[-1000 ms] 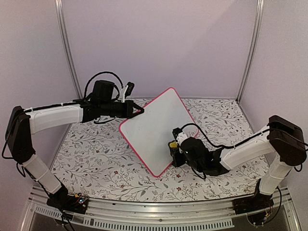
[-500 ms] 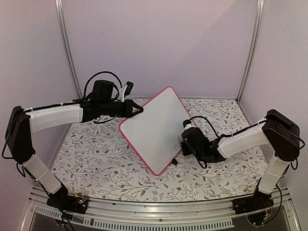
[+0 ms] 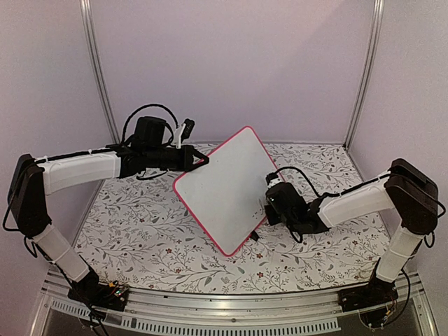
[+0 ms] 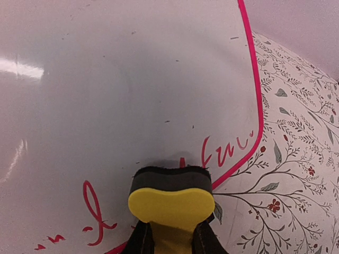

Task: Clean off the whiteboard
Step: Erase the whiteboard at the center of the board.

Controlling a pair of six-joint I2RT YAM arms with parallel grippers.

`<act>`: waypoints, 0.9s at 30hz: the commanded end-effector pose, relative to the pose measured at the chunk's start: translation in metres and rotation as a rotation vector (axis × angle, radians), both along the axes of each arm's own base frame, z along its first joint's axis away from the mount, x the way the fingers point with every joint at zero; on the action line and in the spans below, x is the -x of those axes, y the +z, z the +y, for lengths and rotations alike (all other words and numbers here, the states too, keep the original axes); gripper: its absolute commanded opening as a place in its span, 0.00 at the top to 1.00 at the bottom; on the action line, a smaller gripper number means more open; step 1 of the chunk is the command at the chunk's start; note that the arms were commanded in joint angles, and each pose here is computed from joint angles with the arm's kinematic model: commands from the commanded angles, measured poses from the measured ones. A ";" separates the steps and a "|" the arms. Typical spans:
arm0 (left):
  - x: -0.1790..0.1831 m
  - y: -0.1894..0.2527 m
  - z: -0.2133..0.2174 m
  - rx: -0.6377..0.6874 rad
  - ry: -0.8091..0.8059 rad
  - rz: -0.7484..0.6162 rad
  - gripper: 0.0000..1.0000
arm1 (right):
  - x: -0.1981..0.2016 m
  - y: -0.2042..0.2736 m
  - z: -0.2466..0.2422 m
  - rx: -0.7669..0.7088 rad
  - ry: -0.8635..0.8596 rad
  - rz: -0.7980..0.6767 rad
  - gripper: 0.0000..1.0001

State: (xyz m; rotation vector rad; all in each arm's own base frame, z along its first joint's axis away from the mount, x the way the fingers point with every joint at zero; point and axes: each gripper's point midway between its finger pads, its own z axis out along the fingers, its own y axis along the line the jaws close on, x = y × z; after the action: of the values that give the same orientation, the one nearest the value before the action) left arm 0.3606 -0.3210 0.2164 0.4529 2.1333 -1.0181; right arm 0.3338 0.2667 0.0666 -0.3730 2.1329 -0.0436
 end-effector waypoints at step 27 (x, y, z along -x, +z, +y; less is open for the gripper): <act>0.021 -0.035 -0.002 -0.094 -0.077 0.045 1.00 | 0.051 0.036 0.075 -0.095 0.340 -0.069 0.85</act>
State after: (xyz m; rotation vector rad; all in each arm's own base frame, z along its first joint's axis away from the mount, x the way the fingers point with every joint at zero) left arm 0.3592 -0.3218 0.2160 0.4579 2.1359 -1.0245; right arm 0.2781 0.3420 0.0838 -0.7076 2.0157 0.2296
